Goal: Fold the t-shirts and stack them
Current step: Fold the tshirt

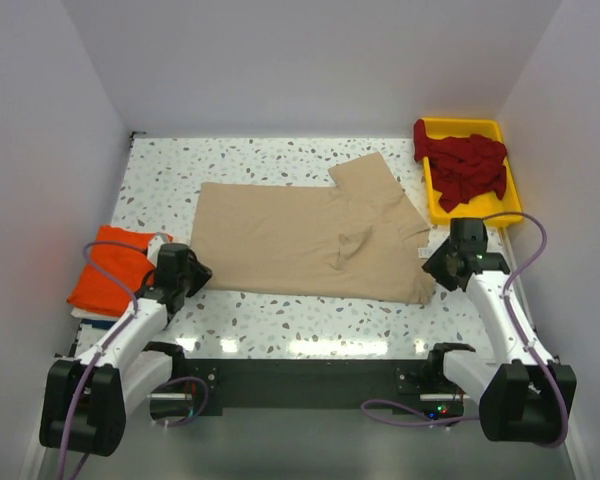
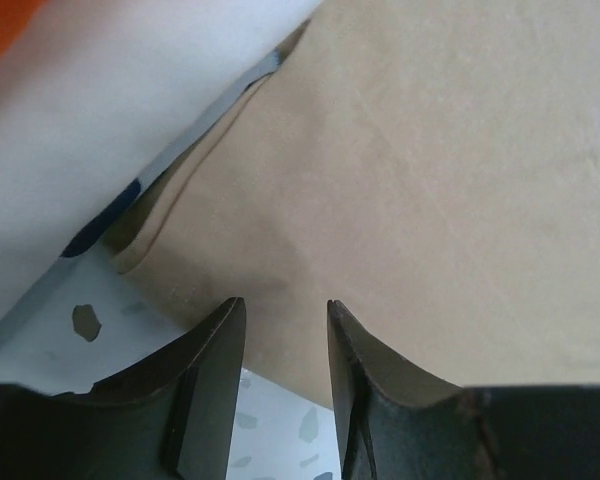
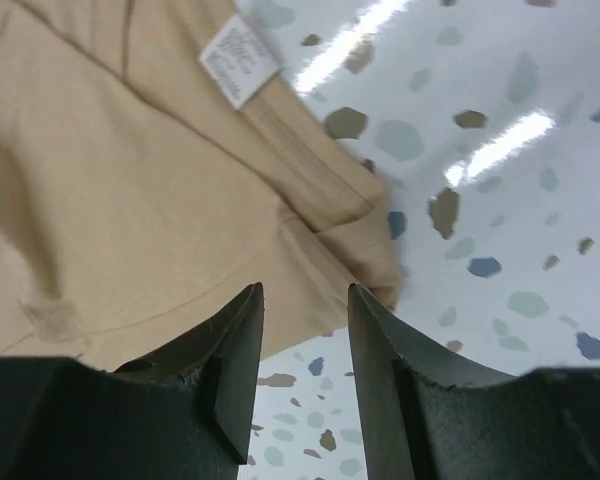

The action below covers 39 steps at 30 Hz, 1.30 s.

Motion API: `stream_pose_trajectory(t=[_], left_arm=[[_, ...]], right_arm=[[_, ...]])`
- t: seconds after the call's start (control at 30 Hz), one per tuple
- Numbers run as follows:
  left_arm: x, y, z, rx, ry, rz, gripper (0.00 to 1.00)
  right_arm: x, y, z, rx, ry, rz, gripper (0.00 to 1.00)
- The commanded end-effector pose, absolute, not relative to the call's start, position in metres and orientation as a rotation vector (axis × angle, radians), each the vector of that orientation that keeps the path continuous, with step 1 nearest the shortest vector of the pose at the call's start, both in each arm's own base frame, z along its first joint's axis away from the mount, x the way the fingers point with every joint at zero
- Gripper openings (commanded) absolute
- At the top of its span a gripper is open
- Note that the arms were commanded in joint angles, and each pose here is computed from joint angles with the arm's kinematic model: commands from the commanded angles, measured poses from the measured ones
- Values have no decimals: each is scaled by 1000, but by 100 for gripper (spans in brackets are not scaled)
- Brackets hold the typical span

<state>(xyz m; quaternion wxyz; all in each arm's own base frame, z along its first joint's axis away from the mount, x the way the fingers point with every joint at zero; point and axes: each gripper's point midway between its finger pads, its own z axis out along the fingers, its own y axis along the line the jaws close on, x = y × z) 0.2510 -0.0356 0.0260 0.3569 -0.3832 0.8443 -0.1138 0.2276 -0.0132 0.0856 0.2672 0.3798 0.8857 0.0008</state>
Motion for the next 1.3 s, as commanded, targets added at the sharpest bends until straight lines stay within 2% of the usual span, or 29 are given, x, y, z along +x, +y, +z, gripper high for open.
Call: stream_pose_trajectory(t=[0.0,0.07,0.23,0.3,0.47,0.7,1.07,1.27], left_arm=[[271,-45,60,-858,2165,-348,44],[284,-50,76,-815,2146,-381,44],[308,-65,97,-742,2137,-463,43],[315,-70,99,-730,2147,-486,43],[325,-72,100,-721,2143,-492,43],[332,-72,98,-713,2158,-479,43],[340,-77,95,-710,2175,-499,42],[355,-77,106,-717,2146,-503,44]], right_arm=[[267,15,106,775,2361,243,43],[280,27,110,710,2337,273,43],[312,74,110,546,2356,313,34],[323,89,96,520,2402,314,26],[353,115,75,467,2433,301,21],[382,152,62,407,2463,328,20],[386,181,29,370,2539,327,20],[391,185,40,345,2526,337,20]])
